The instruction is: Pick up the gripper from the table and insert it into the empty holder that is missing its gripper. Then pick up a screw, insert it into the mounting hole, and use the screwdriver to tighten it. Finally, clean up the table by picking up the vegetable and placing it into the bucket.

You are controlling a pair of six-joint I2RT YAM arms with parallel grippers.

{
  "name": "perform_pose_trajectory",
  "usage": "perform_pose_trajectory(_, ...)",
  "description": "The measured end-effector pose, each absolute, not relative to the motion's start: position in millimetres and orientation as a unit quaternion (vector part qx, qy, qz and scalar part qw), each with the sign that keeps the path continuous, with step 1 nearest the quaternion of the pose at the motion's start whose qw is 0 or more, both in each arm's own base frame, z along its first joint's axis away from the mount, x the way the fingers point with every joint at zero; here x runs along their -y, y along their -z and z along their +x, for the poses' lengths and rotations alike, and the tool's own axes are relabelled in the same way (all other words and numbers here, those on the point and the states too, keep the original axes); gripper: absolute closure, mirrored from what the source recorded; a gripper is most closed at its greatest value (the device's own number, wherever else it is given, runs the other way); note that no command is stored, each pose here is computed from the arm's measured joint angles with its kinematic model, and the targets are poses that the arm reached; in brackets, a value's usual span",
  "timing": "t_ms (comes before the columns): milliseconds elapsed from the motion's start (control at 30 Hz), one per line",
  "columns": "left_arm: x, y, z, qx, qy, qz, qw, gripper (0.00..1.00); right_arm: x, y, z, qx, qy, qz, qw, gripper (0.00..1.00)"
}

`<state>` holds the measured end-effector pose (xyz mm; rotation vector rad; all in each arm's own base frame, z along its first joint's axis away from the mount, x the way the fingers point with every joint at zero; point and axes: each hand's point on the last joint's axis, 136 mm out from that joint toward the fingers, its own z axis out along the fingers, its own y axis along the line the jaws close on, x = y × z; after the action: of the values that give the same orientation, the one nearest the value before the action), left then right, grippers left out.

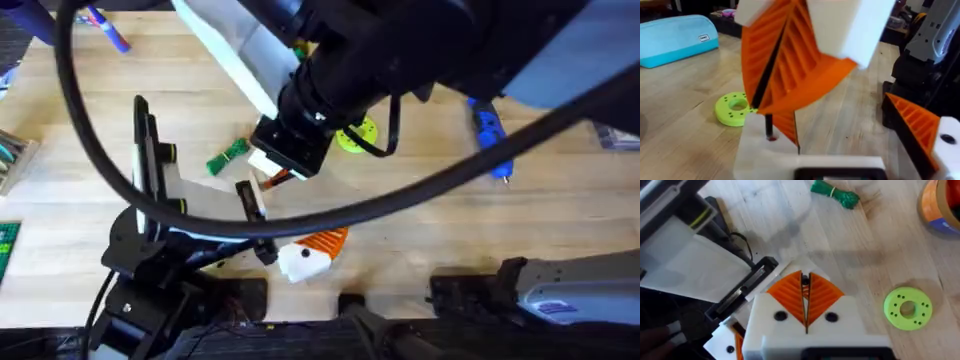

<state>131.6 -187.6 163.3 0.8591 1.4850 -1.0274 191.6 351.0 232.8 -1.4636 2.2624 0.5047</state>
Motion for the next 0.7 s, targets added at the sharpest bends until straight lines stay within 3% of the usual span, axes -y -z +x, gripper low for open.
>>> perform_pose_trajectory(700, 188, -163, 132, -0.625, 0.432, 0.361, 0.54, 0.01, -351, -222, 192, -0.813, -0.173, -0.526, 0.182, 0.993)
